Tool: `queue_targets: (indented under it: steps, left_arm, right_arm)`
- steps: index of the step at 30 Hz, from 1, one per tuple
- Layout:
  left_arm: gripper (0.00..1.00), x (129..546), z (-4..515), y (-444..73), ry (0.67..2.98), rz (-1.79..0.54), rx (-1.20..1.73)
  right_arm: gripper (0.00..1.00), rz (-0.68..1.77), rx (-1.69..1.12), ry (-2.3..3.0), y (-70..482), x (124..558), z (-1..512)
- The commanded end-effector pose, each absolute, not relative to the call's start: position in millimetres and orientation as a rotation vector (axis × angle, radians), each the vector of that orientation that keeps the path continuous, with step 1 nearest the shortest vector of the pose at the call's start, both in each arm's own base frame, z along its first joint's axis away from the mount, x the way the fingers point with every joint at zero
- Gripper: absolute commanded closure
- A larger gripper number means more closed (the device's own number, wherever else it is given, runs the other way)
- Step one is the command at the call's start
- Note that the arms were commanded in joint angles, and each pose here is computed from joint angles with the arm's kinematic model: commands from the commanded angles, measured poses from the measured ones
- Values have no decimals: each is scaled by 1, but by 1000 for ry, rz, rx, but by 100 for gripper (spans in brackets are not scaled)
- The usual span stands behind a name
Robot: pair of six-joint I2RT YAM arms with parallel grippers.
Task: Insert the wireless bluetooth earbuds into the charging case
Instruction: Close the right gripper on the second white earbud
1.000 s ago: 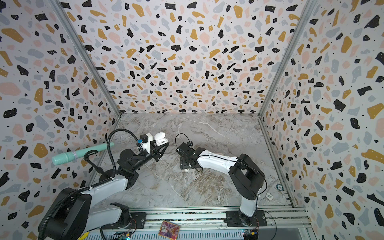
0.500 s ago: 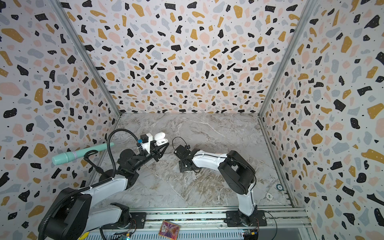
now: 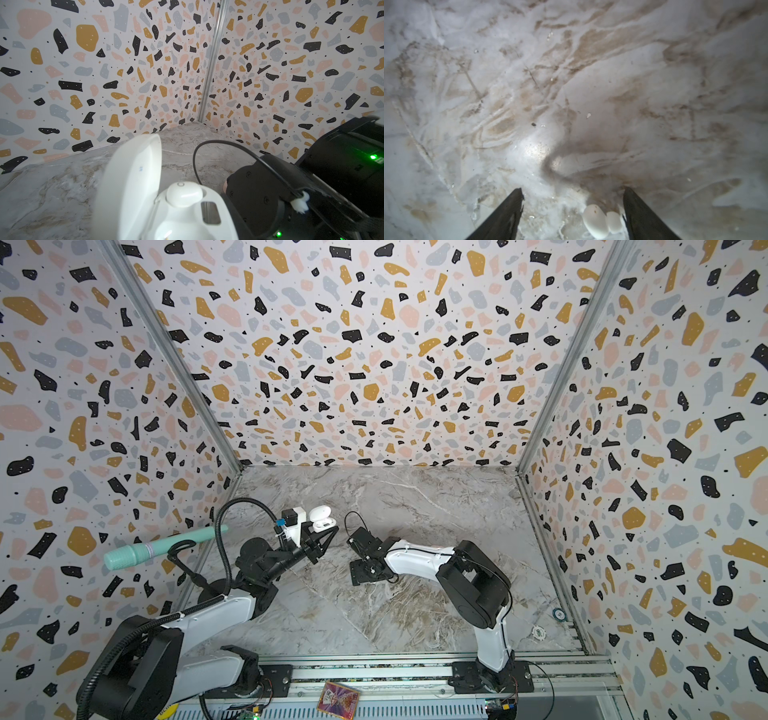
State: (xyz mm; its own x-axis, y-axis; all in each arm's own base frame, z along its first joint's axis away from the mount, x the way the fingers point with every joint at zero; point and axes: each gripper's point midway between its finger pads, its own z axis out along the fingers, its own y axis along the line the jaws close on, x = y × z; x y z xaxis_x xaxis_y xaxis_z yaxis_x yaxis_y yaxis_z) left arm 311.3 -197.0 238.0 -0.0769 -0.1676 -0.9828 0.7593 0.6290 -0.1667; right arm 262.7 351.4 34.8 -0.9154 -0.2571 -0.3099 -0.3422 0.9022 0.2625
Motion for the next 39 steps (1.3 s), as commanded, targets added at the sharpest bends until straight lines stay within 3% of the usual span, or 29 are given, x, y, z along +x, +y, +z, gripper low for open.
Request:
queue_targets:
  steps: [1, 20, 28, 33, 39]
  left_arm:
    - [83, 309, 254, -199, 1389, -820, 555]
    - [83, 307, 257, -199, 1384, -821, 557]
    - [83, 307, 257, -199, 1386, -824, 557]
    - [83, 307, 257, -199, 1385, -823, 558]
    - [83, 307, 256, -199, 1387, -826, 556]
  right_arm:
    - [24, 498, -478, 2817, 356, 259, 34]
    - [24, 504, -446, 2891, 340, 222, 34]
    - [24, 431, -324, 2876, 326, 236, 41]
    - [32, 415, -249, 2843, 327, 249, 50]
    - [52, 363, -223, 2840, 328, 259, 49]
